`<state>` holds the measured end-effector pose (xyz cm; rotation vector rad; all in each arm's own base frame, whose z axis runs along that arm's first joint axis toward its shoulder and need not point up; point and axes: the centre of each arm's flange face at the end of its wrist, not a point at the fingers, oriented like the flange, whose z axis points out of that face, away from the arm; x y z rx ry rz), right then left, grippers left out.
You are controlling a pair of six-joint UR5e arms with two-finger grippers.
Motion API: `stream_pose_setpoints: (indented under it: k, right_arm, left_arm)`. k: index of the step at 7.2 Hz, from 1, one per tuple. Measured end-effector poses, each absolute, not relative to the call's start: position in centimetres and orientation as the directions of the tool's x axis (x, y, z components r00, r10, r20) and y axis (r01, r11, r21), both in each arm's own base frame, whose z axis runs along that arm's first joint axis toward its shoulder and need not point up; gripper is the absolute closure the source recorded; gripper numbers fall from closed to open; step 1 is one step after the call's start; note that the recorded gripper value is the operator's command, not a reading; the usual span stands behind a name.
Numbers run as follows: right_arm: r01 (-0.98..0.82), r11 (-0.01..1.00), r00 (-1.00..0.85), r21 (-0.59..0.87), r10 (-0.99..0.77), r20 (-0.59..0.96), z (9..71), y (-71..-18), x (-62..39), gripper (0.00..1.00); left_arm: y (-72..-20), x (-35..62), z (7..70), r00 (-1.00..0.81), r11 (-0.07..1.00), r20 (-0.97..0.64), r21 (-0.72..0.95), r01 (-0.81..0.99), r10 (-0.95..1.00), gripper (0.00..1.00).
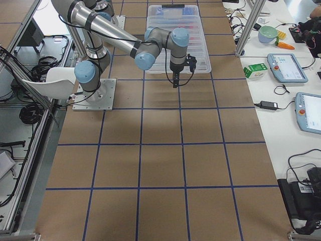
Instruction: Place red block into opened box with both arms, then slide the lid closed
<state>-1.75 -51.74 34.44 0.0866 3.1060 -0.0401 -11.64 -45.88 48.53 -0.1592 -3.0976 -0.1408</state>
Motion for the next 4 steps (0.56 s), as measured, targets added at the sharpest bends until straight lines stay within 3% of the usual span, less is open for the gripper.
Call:
stream_pose_setpoints:
  k: [4]
  right_arm:
    - [0.085, 0.995, -0.996, -0.044, 0.083, -0.033, 34.6, -51.9, 4.9, 0.0]
  left_arm:
    - [-46.0, -11.7, 48.6, -0.994, 0.991, 0.041, 0.084, 0.103, 0.1, 0.0]
